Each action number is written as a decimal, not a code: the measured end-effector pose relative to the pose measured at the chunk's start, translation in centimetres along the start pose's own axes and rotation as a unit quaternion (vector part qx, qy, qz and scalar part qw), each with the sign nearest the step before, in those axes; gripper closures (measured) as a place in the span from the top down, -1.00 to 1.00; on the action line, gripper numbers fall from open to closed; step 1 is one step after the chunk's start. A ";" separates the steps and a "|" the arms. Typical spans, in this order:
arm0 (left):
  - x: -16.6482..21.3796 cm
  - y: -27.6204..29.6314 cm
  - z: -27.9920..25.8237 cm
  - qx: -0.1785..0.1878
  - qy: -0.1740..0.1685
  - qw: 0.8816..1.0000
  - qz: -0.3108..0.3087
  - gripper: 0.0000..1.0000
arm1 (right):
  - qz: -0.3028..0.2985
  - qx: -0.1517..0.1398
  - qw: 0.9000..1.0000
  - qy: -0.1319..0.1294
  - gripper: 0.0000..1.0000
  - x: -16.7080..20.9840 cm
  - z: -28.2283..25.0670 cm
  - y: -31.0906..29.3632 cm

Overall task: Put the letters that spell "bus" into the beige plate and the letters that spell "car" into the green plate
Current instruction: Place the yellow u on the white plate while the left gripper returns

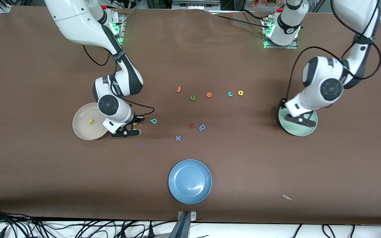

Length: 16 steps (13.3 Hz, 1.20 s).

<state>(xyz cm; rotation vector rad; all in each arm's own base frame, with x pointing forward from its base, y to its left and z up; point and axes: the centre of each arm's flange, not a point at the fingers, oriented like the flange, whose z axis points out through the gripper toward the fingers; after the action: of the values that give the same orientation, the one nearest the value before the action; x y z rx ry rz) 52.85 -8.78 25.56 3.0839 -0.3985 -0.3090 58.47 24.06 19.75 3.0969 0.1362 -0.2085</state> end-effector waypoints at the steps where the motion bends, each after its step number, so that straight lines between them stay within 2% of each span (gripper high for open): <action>1: 0.1 2.1 0.0 -0.014 -0.002 1.000 -0.012 0.62 | 0.008 -0.004 1.000 -0.005 -0.42 0.3 -1.6 1.0; 4: 0.0 7.6 0.3 -0.043 -0.011 0.997 -0.063 0.67 | 0.035 -0.015 0.999 -0.018 -0.42 0.7 -6.5 5.0; 6: -0.7 12.3 0.8 -0.043 -0.022 0.995 -0.090 0.71 | 0.042 -0.026 0.998 -0.043 -0.42 0.5 -7.1 8.2; 10: -2.9 17.3 3.6 -0.034 -0.033 0.995 -0.085 0.83 | 0.033 -0.037 0.996 -0.080 -0.42 0.3 -3.7 13.3; 13: -4.2 19.2 6.7 -0.034 -0.035 0.994 -0.098 0.79 | 0.022 -0.038 0.994 -0.096 -0.42 0.1 -0.1 15.7; 14: -4.3 20.1 7.2 -0.036 -0.032 0.994 -0.103 0.70 | 0.022 -0.039 0.994 -0.097 -0.41 0.0 0.5 16.0; 15: -4.3 20.9 7.5 -0.039 -0.024 0.993 -0.107 0.70 | 0.021 -0.039 0.994 -0.098 -0.32 0.0 0.7 16.0; 16: -4.2 21.5 7.7 -0.043 -0.012 0.993 -0.106 0.73 | 0.020 -0.039 0.994 -0.097 -0.12 0.1 0.6 15.9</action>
<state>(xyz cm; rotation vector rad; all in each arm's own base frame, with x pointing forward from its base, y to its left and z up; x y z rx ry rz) 42.01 -28.48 19.77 3.0428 -0.0551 -0.3586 59.87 8.24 19.57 2.9780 0.0738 -0.4883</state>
